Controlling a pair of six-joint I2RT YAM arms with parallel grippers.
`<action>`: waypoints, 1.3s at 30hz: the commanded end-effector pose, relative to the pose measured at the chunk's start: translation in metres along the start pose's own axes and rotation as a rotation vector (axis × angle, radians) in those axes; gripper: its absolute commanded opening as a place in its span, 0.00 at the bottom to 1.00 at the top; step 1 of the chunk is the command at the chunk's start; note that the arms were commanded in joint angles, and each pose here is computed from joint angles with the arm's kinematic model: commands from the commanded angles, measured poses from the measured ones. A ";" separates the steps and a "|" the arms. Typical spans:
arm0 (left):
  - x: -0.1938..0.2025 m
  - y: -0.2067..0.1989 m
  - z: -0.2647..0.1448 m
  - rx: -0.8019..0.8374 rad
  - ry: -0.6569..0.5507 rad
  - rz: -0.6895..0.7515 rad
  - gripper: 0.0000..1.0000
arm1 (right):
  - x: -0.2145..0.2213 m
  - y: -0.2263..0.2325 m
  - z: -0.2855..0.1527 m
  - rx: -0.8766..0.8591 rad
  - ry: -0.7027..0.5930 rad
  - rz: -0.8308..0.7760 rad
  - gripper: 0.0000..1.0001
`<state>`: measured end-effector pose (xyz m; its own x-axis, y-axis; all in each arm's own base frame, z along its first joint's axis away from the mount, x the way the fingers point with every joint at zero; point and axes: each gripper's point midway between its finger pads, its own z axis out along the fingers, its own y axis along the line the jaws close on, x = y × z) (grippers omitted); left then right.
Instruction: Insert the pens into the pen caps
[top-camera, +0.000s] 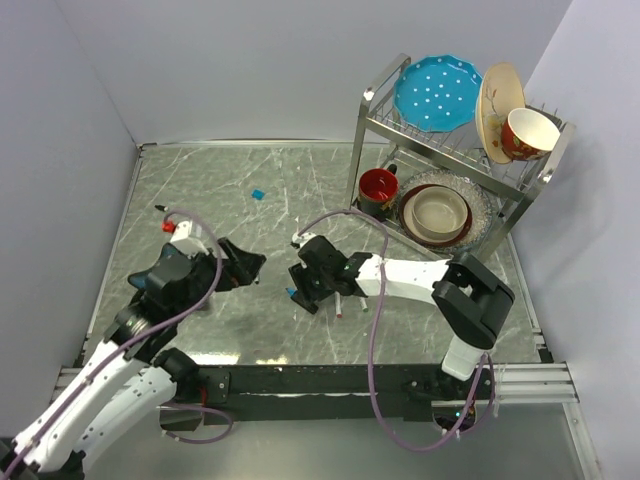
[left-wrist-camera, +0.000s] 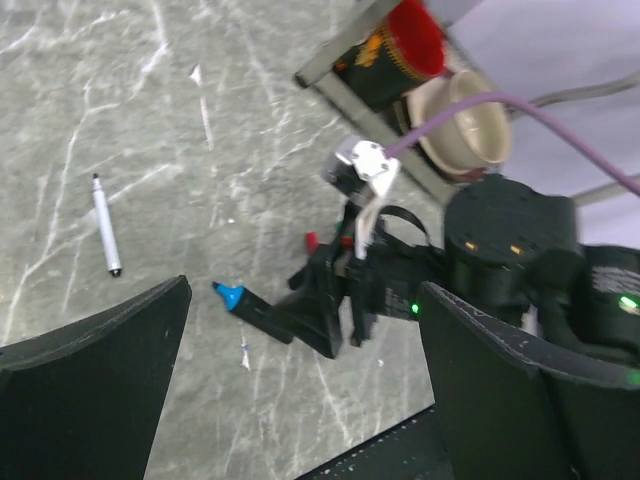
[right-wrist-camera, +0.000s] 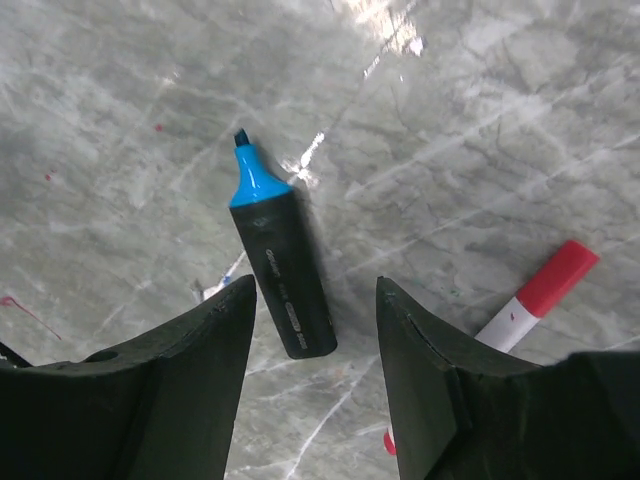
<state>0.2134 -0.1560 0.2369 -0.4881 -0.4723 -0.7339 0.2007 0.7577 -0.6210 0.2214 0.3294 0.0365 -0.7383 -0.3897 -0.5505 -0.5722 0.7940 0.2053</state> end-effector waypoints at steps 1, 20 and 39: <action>-0.003 -0.012 -0.012 0.087 -0.032 -0.010 0.99 | -0.012 0.009 -0.001 -0.002 -0.060 -0.036 0.58; 0.038 0.013 0.016 -0.004 0.064 -0.220 0.86 | 0.039 0.006 0.008 0.132 -0.008 -0.044 0.23; 0.109 0.020 0.060 0.077 0.254 -0.336 0.72 | -0.016 0.056 -0.066 -0.145 -0.362 0.158 0.00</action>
<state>0.2080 -0.2022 0.1072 -0.7317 -0.5425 -0.4127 -0.0195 0.6218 -0.7829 0.1760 0.3276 0.0676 -0.6970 -0.1734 -0.6958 -0.5078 0.8045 0.3082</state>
